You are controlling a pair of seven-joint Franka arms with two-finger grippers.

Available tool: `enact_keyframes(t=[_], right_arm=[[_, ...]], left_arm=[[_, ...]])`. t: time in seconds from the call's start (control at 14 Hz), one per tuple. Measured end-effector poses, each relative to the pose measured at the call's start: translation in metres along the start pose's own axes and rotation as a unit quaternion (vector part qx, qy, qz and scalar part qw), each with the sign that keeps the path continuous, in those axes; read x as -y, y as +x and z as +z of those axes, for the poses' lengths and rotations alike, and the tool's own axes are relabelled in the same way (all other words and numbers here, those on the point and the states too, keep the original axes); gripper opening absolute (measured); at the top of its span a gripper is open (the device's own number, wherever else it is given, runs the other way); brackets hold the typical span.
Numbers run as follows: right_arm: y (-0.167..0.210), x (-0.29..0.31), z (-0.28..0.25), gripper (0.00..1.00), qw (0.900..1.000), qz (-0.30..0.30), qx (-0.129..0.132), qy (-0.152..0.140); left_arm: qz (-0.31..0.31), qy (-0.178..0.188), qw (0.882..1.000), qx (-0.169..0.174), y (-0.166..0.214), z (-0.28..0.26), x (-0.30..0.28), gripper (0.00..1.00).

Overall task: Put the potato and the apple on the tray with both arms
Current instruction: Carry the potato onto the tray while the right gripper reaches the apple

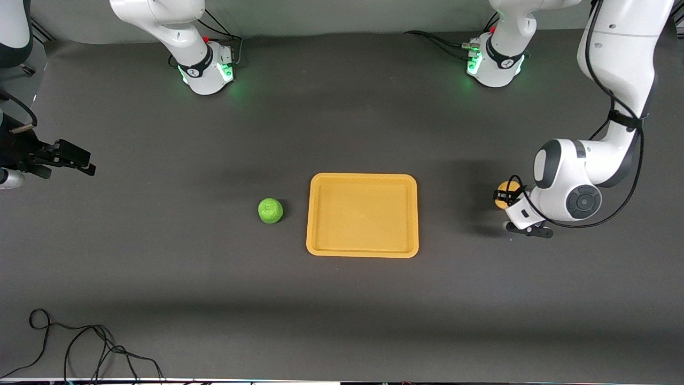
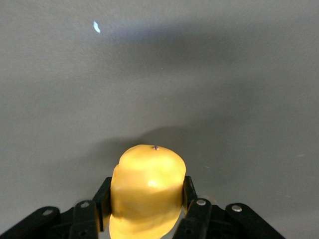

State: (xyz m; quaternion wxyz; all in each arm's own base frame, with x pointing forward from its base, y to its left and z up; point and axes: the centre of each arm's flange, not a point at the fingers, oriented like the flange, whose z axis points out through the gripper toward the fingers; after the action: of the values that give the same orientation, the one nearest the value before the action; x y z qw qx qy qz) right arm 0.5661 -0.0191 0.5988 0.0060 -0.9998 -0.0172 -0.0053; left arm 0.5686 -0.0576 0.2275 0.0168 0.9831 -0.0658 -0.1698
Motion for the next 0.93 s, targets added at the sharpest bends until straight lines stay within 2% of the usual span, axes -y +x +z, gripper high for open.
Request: enact_keyframes(t=[0.14,0.29,0.43,0.57,0.71,0.93], right_arm=[[0.001,0.018,0.000,1.00,1.000,0.001,0.000,0.000],[0.001,0.052,0.001,1.00,1.000,0.016,0.000,0.001],[0.000,0.104,0.004,1.00,0.999,0.033,0.001,0.001],[-0.004,0.166,0.011,1.00,0.999,0.050,-0.004,0.003],[-0.012,0.226,0.020,1.00,0.998,0.061,-0.011,0.007],[-0.022,0.284,0.040,1.00,0.998,0.057,-0.012,0.009]], left_arm=[[-0.037,-0.009,0.999,-0.014,0.007,-0.044,-0.047,0.59],[-0.064,-0.047,0.996,-0.038,0.011,-0.082,-0.114,0.59],[-0.083,-0.071,0.992,-0.057,0.009,-0.097,-0.176,0.59],[-0.104,-0.081,0.989,-0.071,0.014,-0.090,-0.230,0.59],[-0.116,-0.083,0.987,-0.072,0.026,-0.056,-0.278,0.59],[-0.123,-0.076,0.987,-0.064,0.043,0.001,-0.301,0.59]])
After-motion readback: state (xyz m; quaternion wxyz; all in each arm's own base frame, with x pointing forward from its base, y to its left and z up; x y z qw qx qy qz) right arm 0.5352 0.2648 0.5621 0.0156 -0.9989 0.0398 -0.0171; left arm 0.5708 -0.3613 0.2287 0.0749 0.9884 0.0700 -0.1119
